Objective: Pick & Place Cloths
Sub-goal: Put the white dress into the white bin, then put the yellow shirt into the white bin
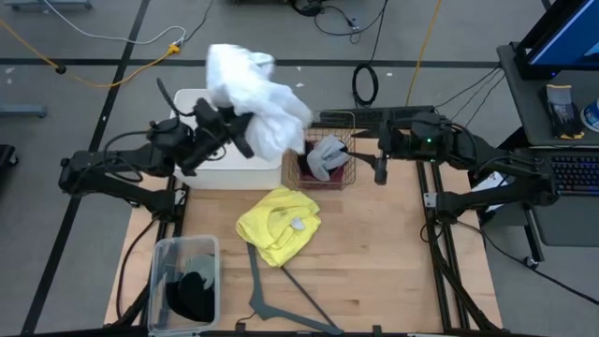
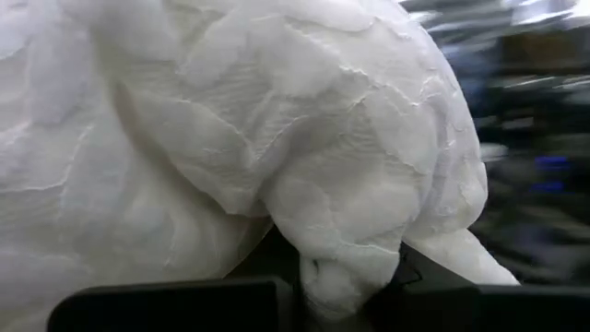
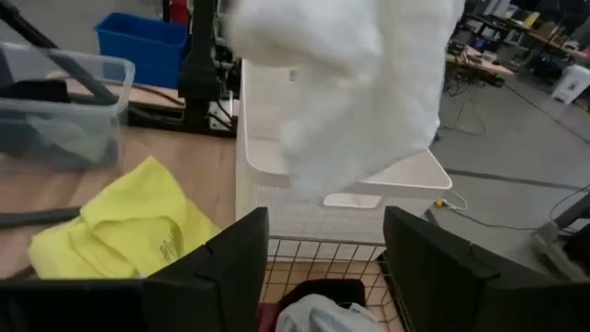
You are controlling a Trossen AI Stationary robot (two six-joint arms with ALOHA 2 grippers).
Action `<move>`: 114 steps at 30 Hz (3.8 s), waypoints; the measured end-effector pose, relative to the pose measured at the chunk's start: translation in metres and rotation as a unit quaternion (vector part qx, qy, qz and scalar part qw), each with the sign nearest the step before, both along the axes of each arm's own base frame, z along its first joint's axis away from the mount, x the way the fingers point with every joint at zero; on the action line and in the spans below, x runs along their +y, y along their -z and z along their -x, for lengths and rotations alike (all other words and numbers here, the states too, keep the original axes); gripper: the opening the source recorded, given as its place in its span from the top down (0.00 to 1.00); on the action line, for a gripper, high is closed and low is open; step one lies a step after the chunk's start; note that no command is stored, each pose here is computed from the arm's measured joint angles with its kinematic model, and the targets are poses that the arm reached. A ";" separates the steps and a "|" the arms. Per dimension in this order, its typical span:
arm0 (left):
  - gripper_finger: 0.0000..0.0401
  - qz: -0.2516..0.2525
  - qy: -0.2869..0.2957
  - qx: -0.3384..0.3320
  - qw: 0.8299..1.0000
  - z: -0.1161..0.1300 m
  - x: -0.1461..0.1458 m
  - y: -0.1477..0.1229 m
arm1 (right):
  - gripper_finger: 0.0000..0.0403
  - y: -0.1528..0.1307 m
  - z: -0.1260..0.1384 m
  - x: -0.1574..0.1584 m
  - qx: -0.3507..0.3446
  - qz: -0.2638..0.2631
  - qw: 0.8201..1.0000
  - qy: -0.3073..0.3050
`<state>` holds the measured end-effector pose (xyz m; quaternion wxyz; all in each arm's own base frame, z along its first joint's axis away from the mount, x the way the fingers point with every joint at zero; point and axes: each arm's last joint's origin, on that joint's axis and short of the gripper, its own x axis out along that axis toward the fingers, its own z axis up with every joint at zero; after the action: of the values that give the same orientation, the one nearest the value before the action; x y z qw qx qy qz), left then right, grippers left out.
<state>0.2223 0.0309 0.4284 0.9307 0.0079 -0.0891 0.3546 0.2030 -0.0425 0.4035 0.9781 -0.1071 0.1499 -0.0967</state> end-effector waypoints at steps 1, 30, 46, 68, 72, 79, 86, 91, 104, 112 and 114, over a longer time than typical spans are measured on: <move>0.87 0.011 -0.028 0.005 1.000 0.002 0.000 0.001 | 0.49 0.000 0.000 0.000 0.003 0.006 1.000 -0.002; 0.87 0.181 -0.264 0.025 0.947 0.023 0.001 0.055 | 0.50 0.018 -0.006 -0.004 0.006 0.038 0.999 0.029; 0.87 0.500 -0.218 0.009 0.838 0.035 0.091 0.094 | 0.51 0.018 -0.006 -0.004 0.007 0.036 0.999 0.029; 0.86 0.664 -0.235 0.106 0.702 0.019 0.177 0.181 | 0.51 0.018 -0.006 -0.004 0.011 0.038 0.999 0.029; 0.81 0.675 -0.231 0.115 0.691 0.015 0.180 0.189 | 0.51 0.018 -0.006 -0.004 0.011 0.039 0.999 0.028; 0.67 0.678 -0.226 0.118 0.689 0.014 0.180 0.191 | 0.51 0.018 -0.006 -0.004 0.011 0.038 0.999 0.028; 0.44 0.684 -0.184 0.140 0.692 0.012 0.178 0.191 | 0.51 0.018 -0.006 -0.004 0.011 0.038 0.999 0.028; 0.31 0.686 -0.131 0.151 0.699 0.015 0.174 0.183 | 0.51 0.019 -0.006 -0.004 0.013 0.038 0.999 0.028; 0.23 0.554 -0.013 0.007 0.833 0.041 0.142 0.092 | 0.51 0.022 -0.005 -0.003 0.028 0.032 0.999 0.020; 0.23 0.337 0.165 0.024 0.926 0.027 0.087 0.043 | 0.51 0.022 -0.009 0.008 0.012 -0.018 0.988 -0.151; 0.23 0.284 0.206 0.047 0.935 0.024 0.071 0.037 | 0.51 0.024 -0.013 0.011 0.013 -0.026 0.985 -0.172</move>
<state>0.1983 0.1014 0.3909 0.9500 -0.2582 0.0598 0.1654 0.2159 -0.0319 0.3795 0.9805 -0.1073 0.1445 0.0782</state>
